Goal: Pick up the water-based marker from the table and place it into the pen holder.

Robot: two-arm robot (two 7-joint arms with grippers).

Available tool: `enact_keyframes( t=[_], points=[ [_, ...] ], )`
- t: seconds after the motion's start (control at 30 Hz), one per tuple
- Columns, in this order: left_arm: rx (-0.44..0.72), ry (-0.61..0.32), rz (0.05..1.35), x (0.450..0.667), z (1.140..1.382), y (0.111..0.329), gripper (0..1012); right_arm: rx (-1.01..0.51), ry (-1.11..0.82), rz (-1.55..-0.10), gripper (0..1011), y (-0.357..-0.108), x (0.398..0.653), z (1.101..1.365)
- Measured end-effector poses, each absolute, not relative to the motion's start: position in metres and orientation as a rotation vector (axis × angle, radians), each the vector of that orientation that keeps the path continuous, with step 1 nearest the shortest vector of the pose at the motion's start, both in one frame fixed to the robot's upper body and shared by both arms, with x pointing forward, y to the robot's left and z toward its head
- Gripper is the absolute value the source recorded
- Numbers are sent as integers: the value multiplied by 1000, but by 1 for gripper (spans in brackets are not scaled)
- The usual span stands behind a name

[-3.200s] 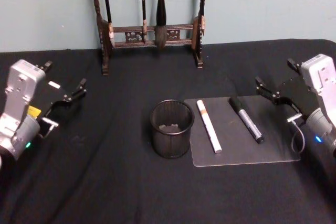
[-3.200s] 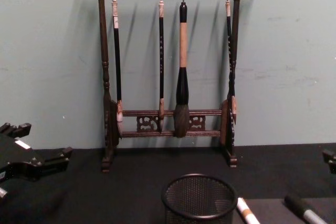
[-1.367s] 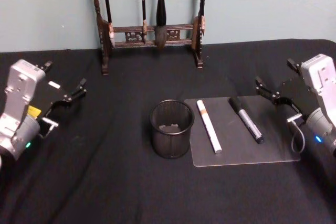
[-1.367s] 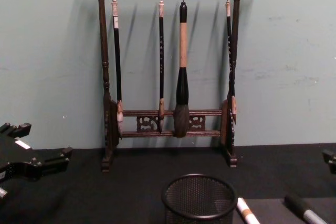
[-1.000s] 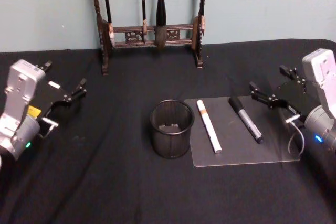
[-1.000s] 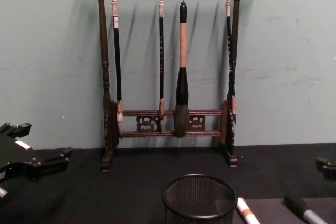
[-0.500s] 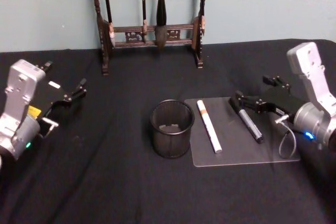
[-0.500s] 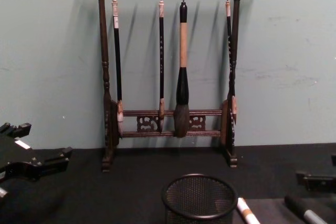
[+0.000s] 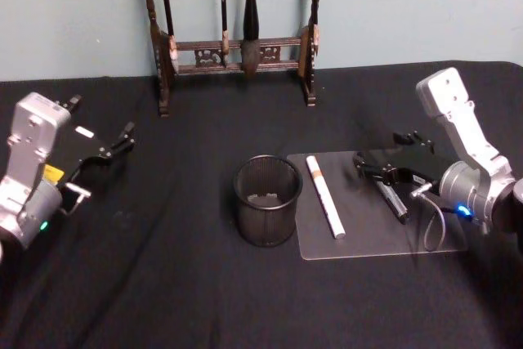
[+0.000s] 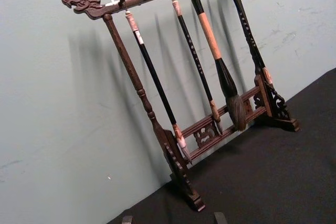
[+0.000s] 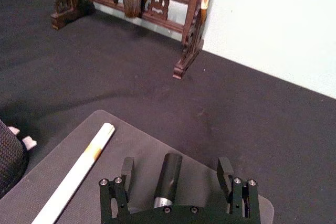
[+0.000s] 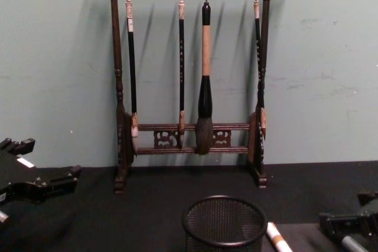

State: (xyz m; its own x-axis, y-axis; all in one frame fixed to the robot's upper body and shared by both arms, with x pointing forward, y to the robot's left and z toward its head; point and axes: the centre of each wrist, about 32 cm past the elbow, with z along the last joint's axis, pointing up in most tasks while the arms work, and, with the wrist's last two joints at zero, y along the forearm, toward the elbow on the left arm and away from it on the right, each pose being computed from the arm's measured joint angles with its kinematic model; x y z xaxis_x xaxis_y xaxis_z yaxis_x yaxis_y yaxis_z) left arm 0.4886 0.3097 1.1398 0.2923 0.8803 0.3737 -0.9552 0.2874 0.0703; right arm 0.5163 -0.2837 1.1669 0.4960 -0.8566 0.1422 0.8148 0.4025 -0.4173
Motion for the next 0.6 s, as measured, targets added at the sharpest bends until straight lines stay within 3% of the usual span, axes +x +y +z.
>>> enact_keyframes(
  t=[0.6],
  points=[
    [305, -285, 1248, 489, 1140, 310, 1001, -521, 173, -1057, 1002, -278, 523, 1156]
  ],
)
